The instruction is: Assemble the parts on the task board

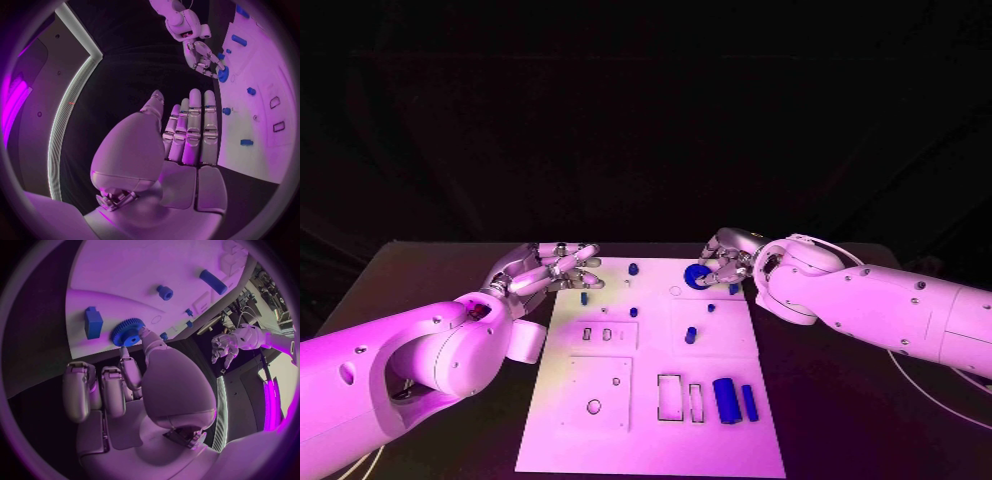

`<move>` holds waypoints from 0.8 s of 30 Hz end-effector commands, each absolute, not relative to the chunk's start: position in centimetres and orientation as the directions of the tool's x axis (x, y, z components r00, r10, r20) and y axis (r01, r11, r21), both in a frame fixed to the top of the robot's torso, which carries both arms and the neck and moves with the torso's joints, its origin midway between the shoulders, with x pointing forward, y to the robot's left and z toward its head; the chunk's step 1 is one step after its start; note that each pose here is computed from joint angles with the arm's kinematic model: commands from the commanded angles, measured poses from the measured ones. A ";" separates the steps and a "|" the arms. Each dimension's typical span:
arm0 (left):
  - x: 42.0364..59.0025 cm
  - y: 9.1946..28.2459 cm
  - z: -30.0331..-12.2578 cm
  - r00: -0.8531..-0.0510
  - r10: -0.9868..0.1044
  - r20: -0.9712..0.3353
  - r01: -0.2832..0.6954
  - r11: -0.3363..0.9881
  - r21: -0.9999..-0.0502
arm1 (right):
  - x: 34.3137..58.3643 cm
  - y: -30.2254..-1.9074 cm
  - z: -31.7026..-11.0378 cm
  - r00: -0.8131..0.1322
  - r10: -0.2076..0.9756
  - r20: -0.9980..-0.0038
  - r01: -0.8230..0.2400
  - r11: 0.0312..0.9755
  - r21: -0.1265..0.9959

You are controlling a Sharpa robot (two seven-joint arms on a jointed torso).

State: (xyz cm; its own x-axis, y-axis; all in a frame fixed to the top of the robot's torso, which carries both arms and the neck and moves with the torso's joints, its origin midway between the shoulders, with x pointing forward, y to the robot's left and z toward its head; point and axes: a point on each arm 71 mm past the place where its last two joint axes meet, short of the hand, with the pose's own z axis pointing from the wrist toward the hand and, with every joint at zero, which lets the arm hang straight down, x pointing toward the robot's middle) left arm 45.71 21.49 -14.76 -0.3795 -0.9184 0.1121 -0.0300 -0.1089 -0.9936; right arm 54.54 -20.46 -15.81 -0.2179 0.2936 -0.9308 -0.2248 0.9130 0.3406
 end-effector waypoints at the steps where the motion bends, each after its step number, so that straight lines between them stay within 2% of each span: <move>1: 45.7 21.3 -14.6 -0.396 -0.911 0.114 -0.023 -0.114 -0.993 | 54.6 -20.4 -16.2 -0.236 0.269 -0.934 -0.224 0.920 0.322; 16: 45.7 21.2 -14.6 -0.397 -0.911 0.114 -0.026 -0.113 -0.993 | 54.7 -20.4 -16.6 -0.255 0.260 -0.931 -0.208 0.926 0.315; 24: 45.7 21.3 -14.6 -0.396 -0.911 0.114 -0.027 -0.113 -0.993 | 54.6 -20.1 -15.9 -0.156 0.271 -0.950 -0.244 0.921 0.303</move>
